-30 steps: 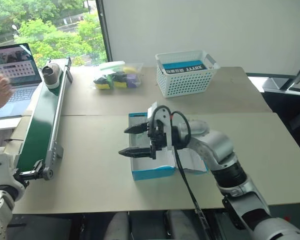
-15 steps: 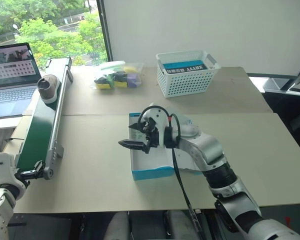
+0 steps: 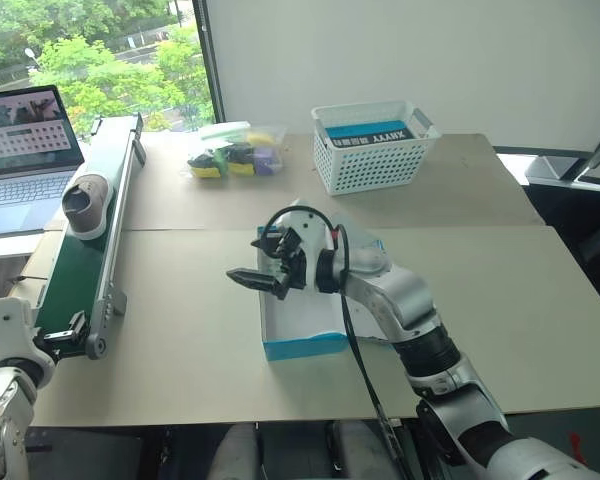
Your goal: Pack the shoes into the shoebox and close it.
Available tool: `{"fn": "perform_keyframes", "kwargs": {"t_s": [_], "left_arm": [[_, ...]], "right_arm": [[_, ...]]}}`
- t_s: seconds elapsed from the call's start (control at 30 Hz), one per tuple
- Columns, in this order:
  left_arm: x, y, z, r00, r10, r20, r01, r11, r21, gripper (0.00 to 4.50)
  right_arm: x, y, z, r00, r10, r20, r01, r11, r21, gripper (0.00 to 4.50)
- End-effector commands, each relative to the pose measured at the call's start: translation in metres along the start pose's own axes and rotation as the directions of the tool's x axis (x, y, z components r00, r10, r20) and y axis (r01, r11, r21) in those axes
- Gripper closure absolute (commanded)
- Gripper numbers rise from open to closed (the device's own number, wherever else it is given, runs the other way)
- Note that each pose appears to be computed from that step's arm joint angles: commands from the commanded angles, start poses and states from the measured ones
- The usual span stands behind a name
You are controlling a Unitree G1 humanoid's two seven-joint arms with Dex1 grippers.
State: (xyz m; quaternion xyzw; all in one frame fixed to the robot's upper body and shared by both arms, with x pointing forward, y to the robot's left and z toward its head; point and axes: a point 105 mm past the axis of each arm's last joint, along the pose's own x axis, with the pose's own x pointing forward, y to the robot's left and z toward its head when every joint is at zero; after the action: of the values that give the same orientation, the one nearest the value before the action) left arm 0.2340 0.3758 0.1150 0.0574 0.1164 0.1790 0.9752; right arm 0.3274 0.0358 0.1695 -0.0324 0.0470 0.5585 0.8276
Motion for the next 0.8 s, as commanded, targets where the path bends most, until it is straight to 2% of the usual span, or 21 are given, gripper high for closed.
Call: {"fn": "perform_keyframes", "kwargs": {"t_s": [0.03,0.53,0.8], "left_arm": [[-0.005,0.003,0.015,0.996,0.024,0.084,-0.026,0.999,0.019,0.04],[0.000,-0.007,0.007,0.998,-0.016,0.062,0.016,1.000,0.003,0.04],[0.009,-0.017,-0.010,0.999,-0.032,-0.024,0.028,0.990,-0.141,0.04]], "right_arm": [[0.000,-0.002,0.023,0.997,-0.009,0.076,0.013,0.999,-0.049,0.00],[0.000,-0.002,0.028,0.996,-0.008,0.091,0.012,0.999,-0.046,0.00],[-0.003,-0.003,0.038,0.992,-0.016,0.126,0.021,0.999,-0.037,0.00]]}}
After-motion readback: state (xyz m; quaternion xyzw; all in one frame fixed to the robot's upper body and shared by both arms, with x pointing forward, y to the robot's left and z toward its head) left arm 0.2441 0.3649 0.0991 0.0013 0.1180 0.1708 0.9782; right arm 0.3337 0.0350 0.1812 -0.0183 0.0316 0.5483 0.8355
